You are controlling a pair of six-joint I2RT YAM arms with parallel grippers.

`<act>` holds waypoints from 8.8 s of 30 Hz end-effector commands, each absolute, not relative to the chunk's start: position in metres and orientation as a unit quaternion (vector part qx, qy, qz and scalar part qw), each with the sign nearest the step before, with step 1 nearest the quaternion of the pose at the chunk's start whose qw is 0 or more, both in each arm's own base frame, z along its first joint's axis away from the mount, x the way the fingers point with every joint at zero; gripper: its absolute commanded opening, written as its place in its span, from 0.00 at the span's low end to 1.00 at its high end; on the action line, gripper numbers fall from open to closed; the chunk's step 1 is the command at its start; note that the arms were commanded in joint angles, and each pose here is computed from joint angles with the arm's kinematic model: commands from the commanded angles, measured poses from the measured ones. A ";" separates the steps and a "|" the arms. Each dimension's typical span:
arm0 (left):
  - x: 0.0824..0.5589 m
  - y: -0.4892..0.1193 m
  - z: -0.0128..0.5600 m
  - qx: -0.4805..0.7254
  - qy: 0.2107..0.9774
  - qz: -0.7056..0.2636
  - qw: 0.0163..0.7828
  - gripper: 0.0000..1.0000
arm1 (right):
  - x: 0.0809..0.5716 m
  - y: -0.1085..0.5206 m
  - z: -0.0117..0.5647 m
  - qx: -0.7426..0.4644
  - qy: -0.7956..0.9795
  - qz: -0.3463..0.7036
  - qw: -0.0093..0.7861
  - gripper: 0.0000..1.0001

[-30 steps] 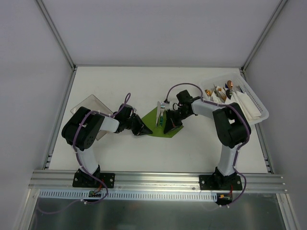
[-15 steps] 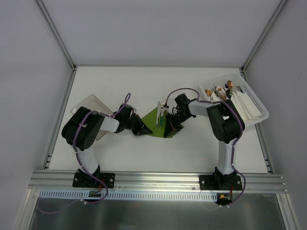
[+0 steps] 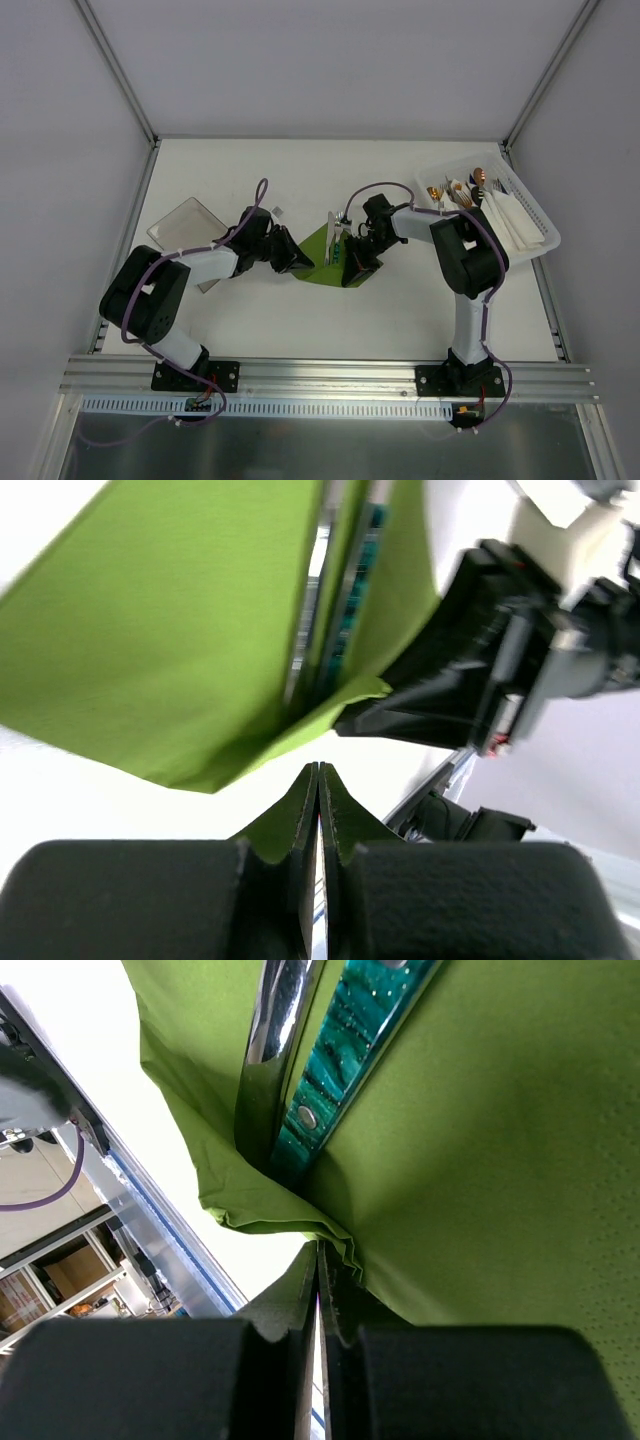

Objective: Place the utensils on the paper napkin and roll it up

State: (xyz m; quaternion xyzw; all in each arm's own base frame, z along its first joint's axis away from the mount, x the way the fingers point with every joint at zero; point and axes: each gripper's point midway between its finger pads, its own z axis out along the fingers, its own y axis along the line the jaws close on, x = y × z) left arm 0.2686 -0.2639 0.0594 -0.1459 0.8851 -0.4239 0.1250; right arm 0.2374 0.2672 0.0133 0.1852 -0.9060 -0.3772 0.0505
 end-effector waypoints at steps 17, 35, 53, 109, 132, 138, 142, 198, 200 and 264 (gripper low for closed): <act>0.318 -0.187 0.057 -0.257 0.912 -0.233 0.218 0.00 | 0.247 0.257 0.002 0.193 -0.918 -0.345 0.041 0.03; 0.314 -0.015 0.069 -0.354 0.904 0.042 0.237 0.00 | 0.251 0.257 0.004 0.191 -0.917 -0.347 0.036 0.03; 0.317 0.061 0.114 -0.393 0.875 0.030 0.281 0.00 | 0.251 0.259 0.008 0.192 -0.915 -0.352 0.035 0.03; 0.261 -0.292 0.022 -0.007 0.901 -0.433 0.042 0.00 | 0.256 0.250 -0.001 0.175 -0.920 -0.348 0.047 0.02; 0.260 -0.261 0.005 -0.042 0.916 -0.396 0.037 0.00 | 0.256 0.247 -0.003 0.174 -0.921 -0.346 0.050 0.01; 0.258 -0.254 0.002 -0.050 0.919 -0.389 0.036 0.00 | 0.256 0.247 -0.003 0.175 -0.921 -0.345 0.049 0.01; 0.257 -0.251 -0.003 -0.055 0.923 -0.381 0.032 0.00 | 0.256 0.247 -0.002 0.174 -0.920 -0.348 0.050 0.02; 0.273 -0.253 0.033 -0.030 0.918 -0.386 0.084 0.04 | 0.298 0.298 0.023 0.198 -0.886 -0.420 -0.006 0.06; 0.277 -0.253 0.042 -0.027 0.916 -0.388 0.100 0.06 | 0.298 0.298 0.021 0.196 -0.887 -0.418 -0.003 0.05; 0.301 -0.195 0.009 -0.131 0.976 -0.113 0.131 0.00 | 0.298 0.294 0.010 0.183 -0.901 -0.393 0.015 0.01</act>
